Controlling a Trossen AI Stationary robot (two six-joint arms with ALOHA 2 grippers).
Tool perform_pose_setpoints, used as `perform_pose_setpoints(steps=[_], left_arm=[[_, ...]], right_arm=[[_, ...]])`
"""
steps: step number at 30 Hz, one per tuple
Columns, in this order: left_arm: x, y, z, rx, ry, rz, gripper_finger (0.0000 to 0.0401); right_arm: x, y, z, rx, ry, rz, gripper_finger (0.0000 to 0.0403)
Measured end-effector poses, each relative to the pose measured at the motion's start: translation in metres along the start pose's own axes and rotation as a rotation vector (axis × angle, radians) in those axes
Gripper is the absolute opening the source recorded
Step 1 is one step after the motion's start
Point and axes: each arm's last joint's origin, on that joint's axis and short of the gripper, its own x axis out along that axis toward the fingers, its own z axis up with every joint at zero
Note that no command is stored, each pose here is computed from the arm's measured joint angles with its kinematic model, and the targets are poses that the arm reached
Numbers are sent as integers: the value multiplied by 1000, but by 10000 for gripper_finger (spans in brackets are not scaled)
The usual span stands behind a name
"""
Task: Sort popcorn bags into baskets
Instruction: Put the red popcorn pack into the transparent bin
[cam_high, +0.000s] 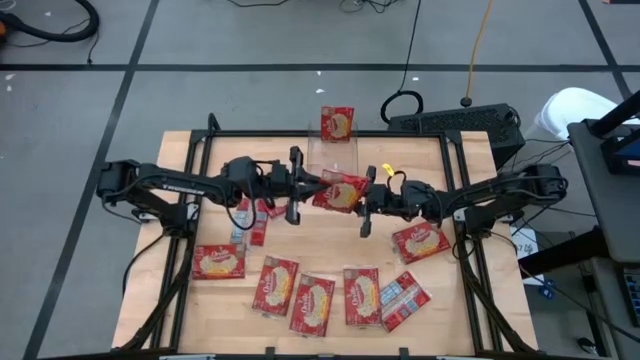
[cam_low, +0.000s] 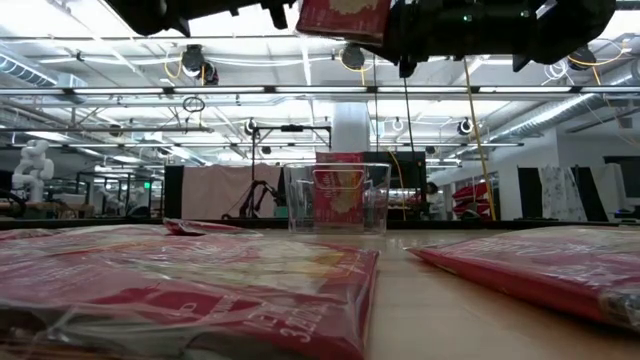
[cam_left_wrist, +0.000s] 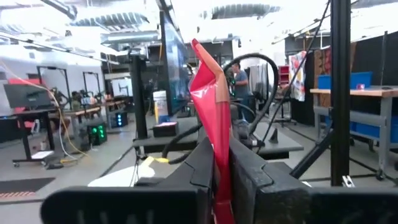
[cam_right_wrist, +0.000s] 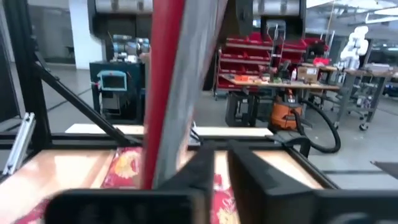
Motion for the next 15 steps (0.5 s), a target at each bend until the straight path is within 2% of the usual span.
perform_pose_setpoints(steps=[2,7,15], left_arm=[[0,-1,0,5,-4,-2,34],[0,-1,1,12,-7,-2,29],[-10,10,21,64,-45,52,27]], right_arm=[[0,0,0,1,-3,0,9],[0,0,-3,33,31,2,31],[-13,-1,6,54,108,4,104]])
